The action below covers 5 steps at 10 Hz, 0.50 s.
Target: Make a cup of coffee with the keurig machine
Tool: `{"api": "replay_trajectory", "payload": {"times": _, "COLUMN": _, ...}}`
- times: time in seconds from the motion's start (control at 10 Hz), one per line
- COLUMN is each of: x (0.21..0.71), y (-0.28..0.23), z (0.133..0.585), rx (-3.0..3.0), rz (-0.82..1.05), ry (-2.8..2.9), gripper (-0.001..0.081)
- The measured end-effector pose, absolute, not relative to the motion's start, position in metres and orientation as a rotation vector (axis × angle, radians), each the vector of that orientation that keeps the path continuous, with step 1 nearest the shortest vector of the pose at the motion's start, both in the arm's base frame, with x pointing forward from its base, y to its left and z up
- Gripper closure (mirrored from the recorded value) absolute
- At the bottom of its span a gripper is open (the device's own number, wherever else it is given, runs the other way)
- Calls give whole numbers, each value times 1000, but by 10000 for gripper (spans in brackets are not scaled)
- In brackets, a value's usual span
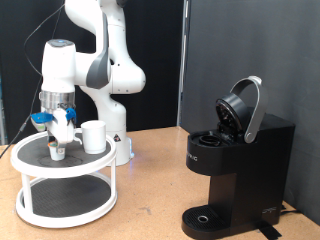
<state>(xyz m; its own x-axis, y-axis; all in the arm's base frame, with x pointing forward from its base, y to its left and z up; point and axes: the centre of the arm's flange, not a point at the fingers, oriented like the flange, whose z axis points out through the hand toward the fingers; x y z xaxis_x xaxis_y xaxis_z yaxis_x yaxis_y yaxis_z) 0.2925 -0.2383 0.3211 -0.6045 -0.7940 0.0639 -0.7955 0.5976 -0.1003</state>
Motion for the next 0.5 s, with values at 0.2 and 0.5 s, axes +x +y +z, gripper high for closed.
{"api": "replay_trajectory", "payload": {"times": 0.2, "x": 291, "y": -238, "z": 321, "rx": 1378, "rz": 156, "ry": -2802, "gripper": 72}}
{"api": "replay_trajectory", "payload": {"times": 0.5, "x": 289, "y": -238, "z": 324, "rx": 1360, "rz": 124, "ry": -2807, "gripper": 344}}
